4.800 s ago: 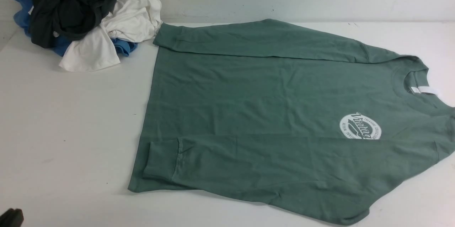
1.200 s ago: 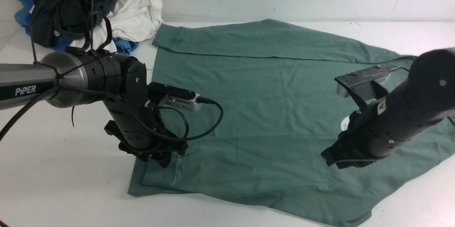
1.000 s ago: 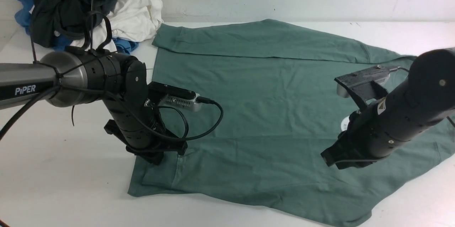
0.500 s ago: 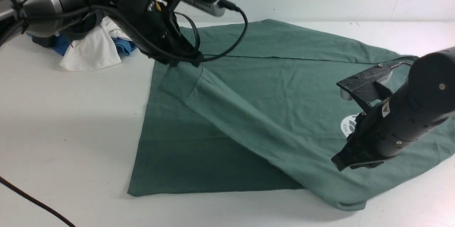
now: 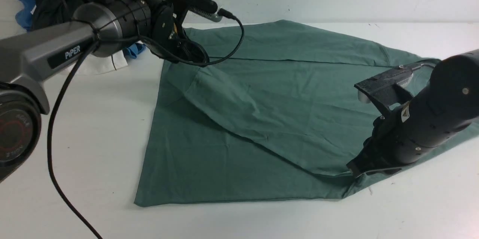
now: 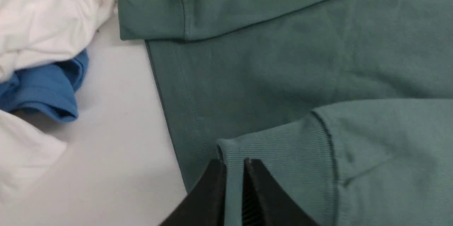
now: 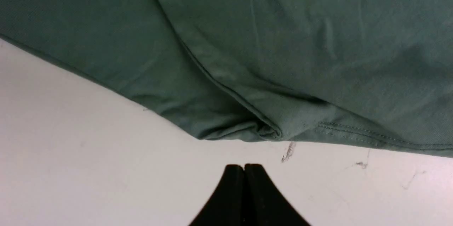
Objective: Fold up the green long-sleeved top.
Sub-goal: Use the left arm to drag and place the cuff at the centered position on the left edge of the fabric, then use the left arm to clamp the cuff farthest from it
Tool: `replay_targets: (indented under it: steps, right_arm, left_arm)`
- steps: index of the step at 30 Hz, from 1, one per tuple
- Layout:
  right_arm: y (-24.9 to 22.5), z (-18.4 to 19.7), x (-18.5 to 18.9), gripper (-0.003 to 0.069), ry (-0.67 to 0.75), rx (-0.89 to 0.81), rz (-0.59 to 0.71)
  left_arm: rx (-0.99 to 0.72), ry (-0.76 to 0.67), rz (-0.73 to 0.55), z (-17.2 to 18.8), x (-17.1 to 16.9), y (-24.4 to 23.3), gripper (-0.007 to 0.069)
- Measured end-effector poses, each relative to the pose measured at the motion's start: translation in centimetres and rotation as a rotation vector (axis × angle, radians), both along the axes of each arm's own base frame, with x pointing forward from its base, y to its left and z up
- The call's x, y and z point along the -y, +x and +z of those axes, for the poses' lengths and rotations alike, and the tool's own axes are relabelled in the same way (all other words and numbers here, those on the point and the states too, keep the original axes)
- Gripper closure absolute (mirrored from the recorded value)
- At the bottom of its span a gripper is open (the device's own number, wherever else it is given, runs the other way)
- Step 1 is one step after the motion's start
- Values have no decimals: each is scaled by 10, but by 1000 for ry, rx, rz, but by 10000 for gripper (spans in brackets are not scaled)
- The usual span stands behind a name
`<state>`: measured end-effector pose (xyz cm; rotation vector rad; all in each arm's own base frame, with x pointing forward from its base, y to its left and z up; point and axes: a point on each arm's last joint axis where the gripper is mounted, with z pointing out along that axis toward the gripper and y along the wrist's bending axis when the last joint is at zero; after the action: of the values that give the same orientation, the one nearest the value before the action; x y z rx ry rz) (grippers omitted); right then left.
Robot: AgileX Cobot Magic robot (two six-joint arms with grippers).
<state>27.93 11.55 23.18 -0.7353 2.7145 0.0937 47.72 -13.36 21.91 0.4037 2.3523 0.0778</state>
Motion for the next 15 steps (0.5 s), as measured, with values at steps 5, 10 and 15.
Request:
replay_targets:
  steps: [5,10,15]
  right_arm:
    - [3,1,-1,673,16,40,-2]
    - [15,6,-6,673,74,173,-10]
    - [36,-5,-14,673,124,295,-21]
  left_arm:
    - [-40,-6,43,0,-3,-2,323]
    - [-181,32,97,27,-9,-22,241]
    - [-412,83,26,5,-8,-39,325]
